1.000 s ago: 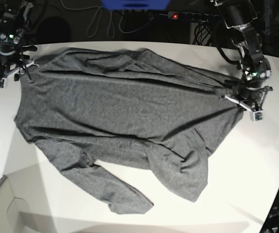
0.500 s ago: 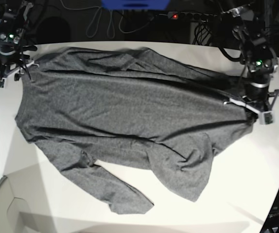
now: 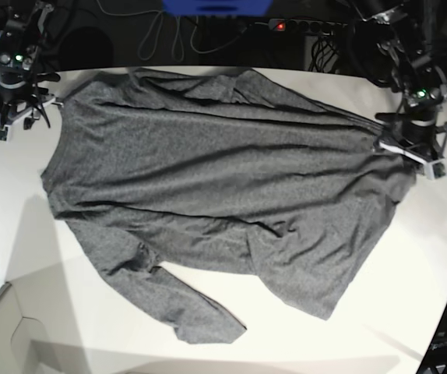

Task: Layout the t-shirt on the table in an organized manner, then fold the t-shirt properly
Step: 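Grasp the shoulder corners with both grippers and pull them apart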

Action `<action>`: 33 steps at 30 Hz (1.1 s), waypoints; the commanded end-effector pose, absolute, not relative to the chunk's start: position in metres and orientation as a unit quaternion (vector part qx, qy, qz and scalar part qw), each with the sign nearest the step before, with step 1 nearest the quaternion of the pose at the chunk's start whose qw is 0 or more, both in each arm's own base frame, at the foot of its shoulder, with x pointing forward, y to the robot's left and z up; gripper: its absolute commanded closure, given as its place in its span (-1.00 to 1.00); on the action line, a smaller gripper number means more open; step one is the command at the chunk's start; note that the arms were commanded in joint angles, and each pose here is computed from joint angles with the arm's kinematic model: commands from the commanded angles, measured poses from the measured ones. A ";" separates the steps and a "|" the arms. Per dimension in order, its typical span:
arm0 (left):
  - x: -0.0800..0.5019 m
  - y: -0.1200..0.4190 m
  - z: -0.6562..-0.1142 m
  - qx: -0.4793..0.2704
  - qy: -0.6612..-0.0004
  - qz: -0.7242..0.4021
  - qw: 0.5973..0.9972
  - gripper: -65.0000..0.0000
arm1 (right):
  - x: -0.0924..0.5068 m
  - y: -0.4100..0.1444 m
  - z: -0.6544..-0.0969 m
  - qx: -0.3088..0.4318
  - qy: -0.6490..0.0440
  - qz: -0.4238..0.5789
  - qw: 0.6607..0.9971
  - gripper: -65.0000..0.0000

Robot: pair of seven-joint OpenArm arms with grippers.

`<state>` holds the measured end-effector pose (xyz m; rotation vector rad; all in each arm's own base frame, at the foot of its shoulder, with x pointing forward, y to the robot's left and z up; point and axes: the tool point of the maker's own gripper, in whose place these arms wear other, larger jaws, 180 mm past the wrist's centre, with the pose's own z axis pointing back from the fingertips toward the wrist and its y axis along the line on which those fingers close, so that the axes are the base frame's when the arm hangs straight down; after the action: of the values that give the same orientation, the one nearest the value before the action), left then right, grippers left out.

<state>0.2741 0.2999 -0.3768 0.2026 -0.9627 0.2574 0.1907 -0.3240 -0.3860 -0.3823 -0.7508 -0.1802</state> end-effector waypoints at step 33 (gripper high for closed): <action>0.283 0.323 -0.386 0.107 -0.454 0.125 0.876 0.26 | 0.178 -0.231 -0.433 -0.090 -0.330 -0.033 0.939 -0.15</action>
<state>0.2720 0.3207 -0.4014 0.2161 -0.8919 0.2705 0.1840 -0.2263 -0.4302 -0.1648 -0.7046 -0.0672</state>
